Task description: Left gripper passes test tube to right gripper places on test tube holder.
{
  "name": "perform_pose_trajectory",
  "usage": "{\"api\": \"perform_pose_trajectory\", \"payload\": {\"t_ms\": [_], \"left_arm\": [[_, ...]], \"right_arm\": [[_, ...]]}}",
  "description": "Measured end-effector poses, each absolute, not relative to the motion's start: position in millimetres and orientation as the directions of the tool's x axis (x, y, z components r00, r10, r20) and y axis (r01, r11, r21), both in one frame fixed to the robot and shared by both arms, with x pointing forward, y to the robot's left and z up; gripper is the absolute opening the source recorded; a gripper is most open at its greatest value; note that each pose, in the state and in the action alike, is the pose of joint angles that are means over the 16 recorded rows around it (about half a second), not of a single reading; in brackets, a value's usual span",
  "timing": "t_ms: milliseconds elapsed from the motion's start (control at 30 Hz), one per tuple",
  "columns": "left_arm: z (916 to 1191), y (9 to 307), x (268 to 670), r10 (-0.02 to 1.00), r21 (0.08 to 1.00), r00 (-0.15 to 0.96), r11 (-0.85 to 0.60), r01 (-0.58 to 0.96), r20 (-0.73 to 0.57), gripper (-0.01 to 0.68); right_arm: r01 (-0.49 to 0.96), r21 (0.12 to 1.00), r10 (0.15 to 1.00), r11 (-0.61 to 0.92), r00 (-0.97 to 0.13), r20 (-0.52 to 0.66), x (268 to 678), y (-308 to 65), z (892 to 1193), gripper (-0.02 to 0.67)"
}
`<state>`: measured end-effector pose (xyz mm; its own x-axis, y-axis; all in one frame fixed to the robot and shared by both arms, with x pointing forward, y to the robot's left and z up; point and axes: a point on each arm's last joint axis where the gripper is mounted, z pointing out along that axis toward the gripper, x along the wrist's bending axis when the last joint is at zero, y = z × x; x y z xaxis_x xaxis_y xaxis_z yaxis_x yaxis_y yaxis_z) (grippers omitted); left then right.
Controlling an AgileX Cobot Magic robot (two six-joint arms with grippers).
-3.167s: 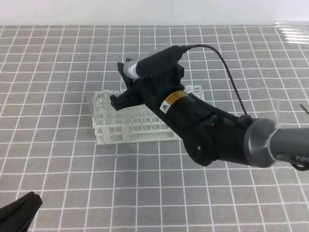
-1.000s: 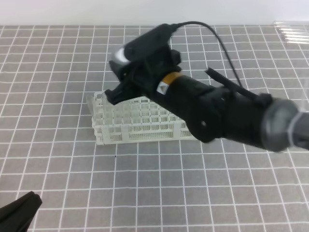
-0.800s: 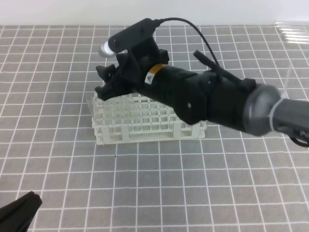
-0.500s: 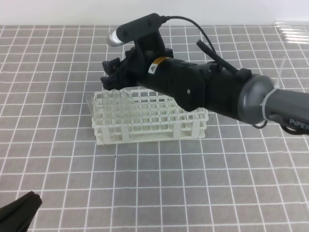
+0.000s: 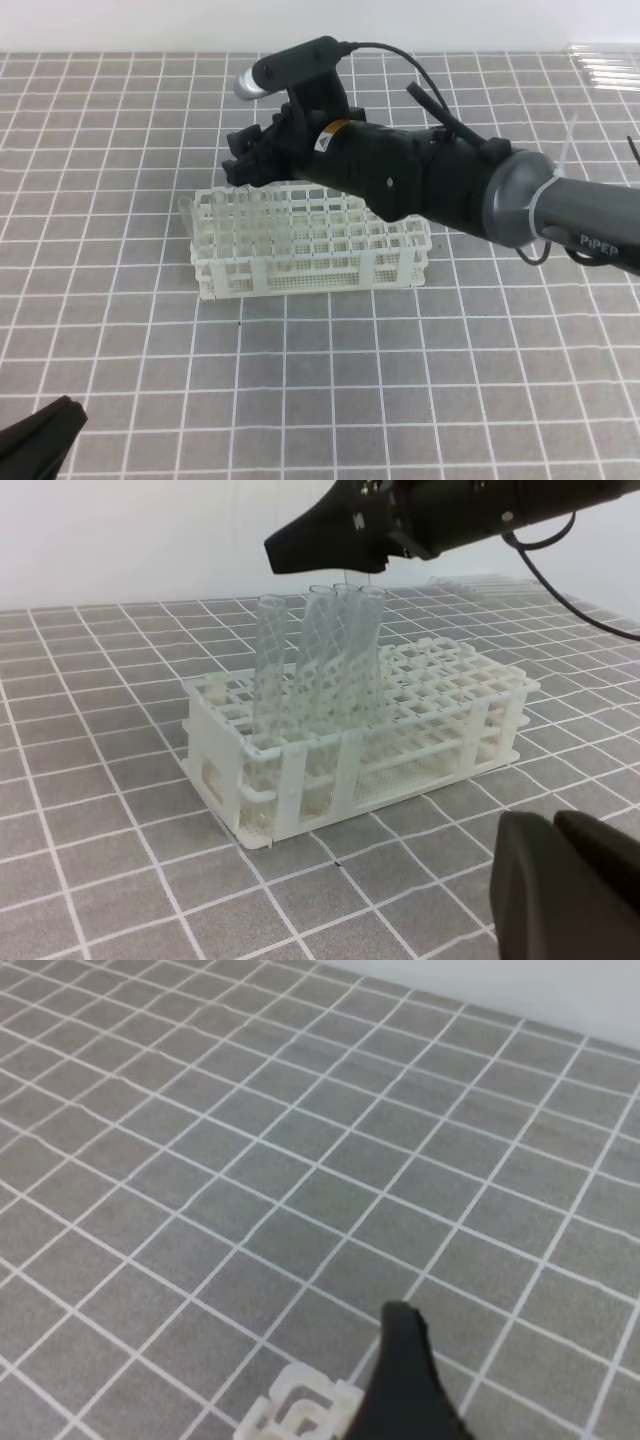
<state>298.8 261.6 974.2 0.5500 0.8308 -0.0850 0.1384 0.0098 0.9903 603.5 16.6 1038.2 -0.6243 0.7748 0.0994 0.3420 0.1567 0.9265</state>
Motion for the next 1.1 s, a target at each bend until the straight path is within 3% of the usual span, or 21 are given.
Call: {"api": "perform_pose_trajectory", "payload": {"t_ms": [167,633,1100], "left_arm": [[974.4,261.6,298.8,0.831,0.99,0.55,0.01,0.137,-0.085,-0.001],[974.7,261.8,298.8,0.832,0.991,0.549,0.011,0.136,-0.085,-0.001],[975.8,261.6,298.7,0.83,0.991,0.551,0.015,0.134,-0.087,0.0]], "right_arm": [[0.348,0.924,0.776,0.159,-0.623,0.101,605.4,16.6,1036.3,0.378],[0.367,0.915,0.773,0.169,-0.625,0.108,604.5,16.6,1035.0,0.124],[0.379,0.908,0.77,0.179,-0.628,0.111,602.8,16.1,1036.2,0.092]]}}
